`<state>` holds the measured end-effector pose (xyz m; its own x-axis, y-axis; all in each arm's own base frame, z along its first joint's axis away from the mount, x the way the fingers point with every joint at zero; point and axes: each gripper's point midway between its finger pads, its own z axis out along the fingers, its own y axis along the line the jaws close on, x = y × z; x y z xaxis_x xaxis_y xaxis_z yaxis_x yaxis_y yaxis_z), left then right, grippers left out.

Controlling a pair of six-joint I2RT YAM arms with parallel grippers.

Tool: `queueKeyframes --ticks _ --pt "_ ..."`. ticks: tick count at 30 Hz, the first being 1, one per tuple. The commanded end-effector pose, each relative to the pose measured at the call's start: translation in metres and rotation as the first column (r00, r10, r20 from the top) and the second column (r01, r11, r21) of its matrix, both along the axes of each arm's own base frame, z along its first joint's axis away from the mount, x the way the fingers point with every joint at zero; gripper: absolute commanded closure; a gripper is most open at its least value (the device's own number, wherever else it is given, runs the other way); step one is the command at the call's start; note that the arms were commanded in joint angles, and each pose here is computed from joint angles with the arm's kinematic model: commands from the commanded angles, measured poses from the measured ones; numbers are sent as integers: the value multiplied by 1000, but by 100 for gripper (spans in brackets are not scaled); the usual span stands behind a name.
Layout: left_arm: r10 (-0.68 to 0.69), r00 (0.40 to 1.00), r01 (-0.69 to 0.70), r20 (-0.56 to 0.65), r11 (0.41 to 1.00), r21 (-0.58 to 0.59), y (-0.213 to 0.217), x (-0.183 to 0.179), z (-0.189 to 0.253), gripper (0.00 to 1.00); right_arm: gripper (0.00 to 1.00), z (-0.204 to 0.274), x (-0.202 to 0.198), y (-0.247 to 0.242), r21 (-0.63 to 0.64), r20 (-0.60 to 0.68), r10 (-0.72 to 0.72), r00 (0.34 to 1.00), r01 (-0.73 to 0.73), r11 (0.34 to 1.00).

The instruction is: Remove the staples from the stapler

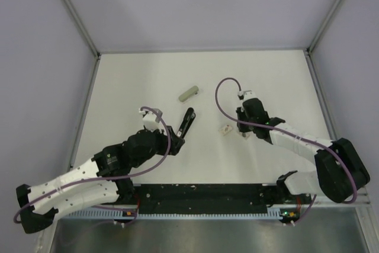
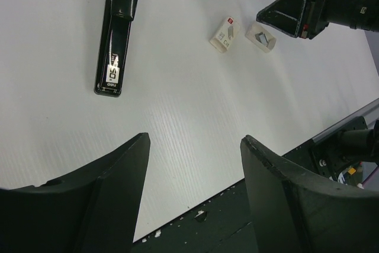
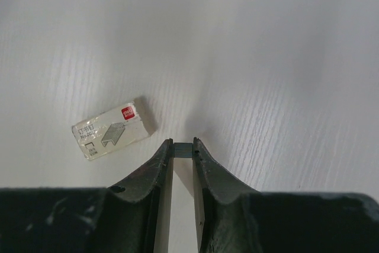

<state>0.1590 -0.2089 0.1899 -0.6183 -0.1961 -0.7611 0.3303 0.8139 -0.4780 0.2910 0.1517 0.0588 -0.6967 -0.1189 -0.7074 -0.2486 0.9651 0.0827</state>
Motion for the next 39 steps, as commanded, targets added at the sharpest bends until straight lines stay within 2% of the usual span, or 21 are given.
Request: queueKeyframes --ticks 1,21,28,32,39 --pt "-25 999 27 40 998 -59 -11 3 20 31 83 8 0 -8 37 15 -86 996 85 996" --pt "-45 999 46 24 997 -58 -17 2 12 31 80 -12 -14 -13 49 -41 -133 990 135 990" --pt "-49 999 50 21 997 -56 -19 3 11 31 72 -14 -14 -10 66 -47 -130 990 133 989" --pt "-53 998 54 21 997 -56 -20 2 11 31 70 -14 -13 -9 74 -49 -129 990 132 988" --pt "-90 996 91 15 995 -46 -33 4 11 30 67 14 -11 -11 104 1 -156 988 155 982"
